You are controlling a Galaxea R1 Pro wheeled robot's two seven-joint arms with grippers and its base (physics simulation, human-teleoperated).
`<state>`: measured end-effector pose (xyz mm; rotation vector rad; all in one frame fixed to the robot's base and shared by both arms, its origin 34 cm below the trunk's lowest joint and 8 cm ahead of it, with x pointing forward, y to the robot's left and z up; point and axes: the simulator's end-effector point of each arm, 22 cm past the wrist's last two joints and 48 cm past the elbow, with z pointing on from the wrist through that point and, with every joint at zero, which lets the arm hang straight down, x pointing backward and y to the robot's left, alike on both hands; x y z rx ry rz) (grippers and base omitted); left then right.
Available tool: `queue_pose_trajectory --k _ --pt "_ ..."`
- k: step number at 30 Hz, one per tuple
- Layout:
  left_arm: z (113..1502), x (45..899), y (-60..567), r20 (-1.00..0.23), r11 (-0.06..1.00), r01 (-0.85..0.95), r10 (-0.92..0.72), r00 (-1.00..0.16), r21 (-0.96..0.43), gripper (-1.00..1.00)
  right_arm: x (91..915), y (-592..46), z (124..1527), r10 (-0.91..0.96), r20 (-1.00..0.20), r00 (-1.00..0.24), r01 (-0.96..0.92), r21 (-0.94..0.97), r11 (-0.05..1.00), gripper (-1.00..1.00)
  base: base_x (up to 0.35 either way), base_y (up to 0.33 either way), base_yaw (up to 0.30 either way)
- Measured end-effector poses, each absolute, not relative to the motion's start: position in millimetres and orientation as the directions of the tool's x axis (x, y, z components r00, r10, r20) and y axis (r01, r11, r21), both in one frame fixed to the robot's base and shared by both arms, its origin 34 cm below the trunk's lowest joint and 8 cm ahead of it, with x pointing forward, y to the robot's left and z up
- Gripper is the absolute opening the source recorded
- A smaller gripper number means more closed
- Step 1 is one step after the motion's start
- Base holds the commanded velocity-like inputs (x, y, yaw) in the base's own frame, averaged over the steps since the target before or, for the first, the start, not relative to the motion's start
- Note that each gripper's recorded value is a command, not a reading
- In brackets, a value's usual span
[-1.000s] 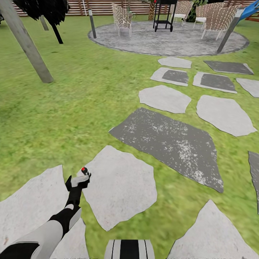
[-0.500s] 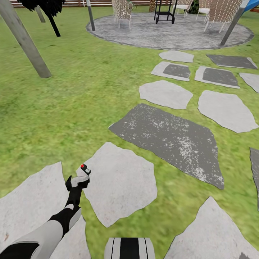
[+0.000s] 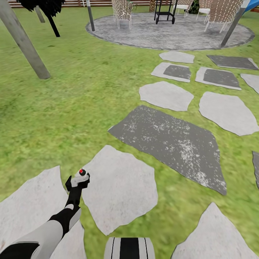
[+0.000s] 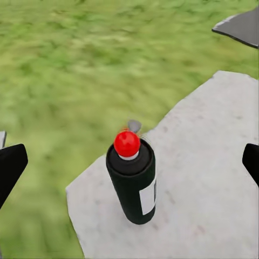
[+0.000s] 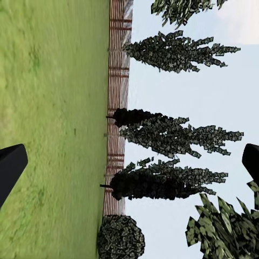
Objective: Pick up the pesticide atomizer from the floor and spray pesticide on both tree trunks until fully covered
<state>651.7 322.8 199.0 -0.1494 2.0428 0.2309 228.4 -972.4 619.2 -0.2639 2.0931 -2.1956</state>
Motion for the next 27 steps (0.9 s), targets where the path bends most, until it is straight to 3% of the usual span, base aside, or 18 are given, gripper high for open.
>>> queue_pose_trajectory --k 27 --pt "198.9 651.7 322.1 -0.887 0.974 -0.205 -0.008 -0.463 0.098 1.0 220.3 -972.5 619.5 -0.172 0.067 -0.983 -0.059 -0.997 -0.052 1.0 0.025 0.0 0.0"
